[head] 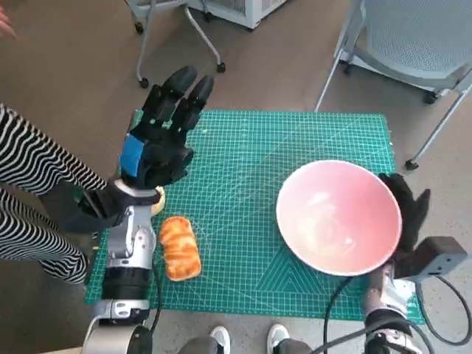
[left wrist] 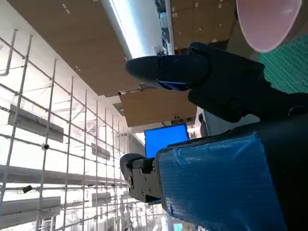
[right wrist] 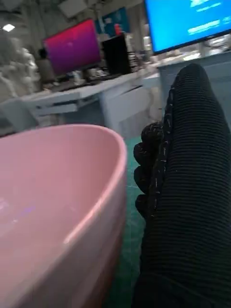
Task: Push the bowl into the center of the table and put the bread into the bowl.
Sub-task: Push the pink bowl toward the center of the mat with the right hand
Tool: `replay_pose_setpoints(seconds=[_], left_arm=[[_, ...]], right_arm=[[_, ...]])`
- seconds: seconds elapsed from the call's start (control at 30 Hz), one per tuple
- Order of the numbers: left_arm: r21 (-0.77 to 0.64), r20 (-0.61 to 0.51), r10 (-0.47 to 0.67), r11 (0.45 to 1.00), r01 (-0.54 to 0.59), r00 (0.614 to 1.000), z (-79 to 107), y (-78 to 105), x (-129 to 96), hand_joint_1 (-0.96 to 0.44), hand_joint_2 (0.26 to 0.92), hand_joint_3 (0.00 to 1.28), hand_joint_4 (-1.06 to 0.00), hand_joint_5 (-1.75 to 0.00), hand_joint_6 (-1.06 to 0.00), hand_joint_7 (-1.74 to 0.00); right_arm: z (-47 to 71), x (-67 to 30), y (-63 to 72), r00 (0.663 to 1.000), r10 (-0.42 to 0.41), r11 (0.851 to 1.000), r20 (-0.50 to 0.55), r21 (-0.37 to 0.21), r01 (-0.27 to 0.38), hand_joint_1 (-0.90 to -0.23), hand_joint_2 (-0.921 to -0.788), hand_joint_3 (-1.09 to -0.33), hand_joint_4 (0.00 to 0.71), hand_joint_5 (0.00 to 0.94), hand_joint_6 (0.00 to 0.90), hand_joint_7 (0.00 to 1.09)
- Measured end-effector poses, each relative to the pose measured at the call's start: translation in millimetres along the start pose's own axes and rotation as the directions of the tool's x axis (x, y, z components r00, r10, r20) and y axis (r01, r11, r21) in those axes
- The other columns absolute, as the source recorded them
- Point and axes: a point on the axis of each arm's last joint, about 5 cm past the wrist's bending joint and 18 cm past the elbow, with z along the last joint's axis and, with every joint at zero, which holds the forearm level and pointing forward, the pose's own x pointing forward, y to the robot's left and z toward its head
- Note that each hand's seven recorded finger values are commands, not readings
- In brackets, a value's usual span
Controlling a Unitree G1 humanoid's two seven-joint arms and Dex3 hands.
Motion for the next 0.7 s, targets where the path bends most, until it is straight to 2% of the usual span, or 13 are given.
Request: replay_pose_setpoints(seconds=[0.07,0.53,0.7], left_arm=[[0.007,0.000,0.001,1.000,-0.001,1.000,1.2,0.9,-0.8,-0.63,0.921,0.37,-0.06,-0.10,0.00,-0.42],[0.038,-0.016,0.037,0.999,-0.037,0.999,4.5,5.7,-10.3,-0.64,0.921,0.39,-0.06,-0.08,0.00,-0.41],[0.043,-0.012,0.045,0.998,-0.045,0.999,5.8,5.3,-12.4,-0.65,0.921,0.38,-0.07,-0.07,0.00,-0.41]], right_arm=[[0.4,2.7,6.0,1.000,0.024,1.000,0.005,0.009,-0.024,-0.585,-0.921,-0.817,0.185,0.009,0.166,0.37],[9.3,23.0,42.2,0.989,0.149,0.987,0.028,0.050,-0.150,-0.591,-0.921,-0.819,0.154,0.002,0.146,0.37],[13.0,29.2,54.3,0.982,0.186,0.981,0.031,0.057,-0.188,-0.565,-0.921,-0.847,0.152,0.001,0.132,0.37]])
